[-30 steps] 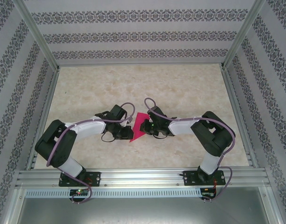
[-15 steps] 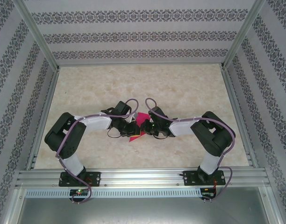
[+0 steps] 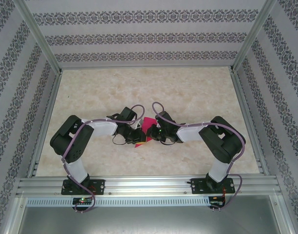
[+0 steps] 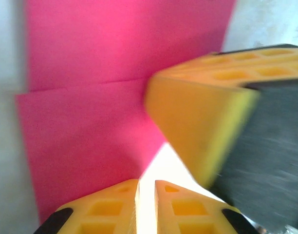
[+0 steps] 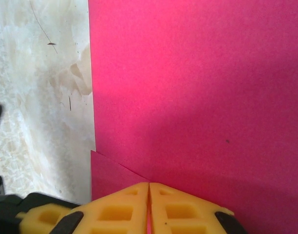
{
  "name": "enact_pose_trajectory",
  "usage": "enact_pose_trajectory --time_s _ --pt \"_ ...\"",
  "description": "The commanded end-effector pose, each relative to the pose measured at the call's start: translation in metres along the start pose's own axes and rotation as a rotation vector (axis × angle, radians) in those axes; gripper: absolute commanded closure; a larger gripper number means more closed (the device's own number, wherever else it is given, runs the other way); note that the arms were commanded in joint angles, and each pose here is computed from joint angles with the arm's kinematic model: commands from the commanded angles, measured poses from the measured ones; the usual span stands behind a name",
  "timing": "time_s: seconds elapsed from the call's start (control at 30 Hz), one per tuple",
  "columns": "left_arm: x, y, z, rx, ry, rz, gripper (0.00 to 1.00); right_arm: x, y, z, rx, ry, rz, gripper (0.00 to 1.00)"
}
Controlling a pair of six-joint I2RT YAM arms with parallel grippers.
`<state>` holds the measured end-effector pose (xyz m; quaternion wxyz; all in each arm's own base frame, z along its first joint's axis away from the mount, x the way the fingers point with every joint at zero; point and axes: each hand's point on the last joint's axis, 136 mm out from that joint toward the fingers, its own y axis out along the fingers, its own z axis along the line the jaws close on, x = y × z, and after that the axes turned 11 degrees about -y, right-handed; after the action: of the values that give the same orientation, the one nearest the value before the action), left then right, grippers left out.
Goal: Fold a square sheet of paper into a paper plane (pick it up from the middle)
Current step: Third fold the triangle at the center of the table.
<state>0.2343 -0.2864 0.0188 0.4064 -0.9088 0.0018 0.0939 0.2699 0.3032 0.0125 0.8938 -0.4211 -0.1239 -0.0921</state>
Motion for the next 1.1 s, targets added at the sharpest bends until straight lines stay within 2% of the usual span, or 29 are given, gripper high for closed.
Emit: enact_pose_trajectory --time_s 0.0,0.3,1.07 --pt "-0.003 0.009 0.034 0.11 -0.009 -0.02 0.83 -0.016 0.005 -0.032 -0.099 0.037 0.041 0.89" --pt "-0.018 -0.001 0.063 0.192 -0.019 -0.03 0.85 -0.015 0.001 -0.036 -0.12 0.03 0.043 0.89" --pt "-0.053 -0.026 0.081 0.157 -0.069 0.042 0.81 -0.015 0.002 -0.045 -0.147 0.026 0.059 0.89"
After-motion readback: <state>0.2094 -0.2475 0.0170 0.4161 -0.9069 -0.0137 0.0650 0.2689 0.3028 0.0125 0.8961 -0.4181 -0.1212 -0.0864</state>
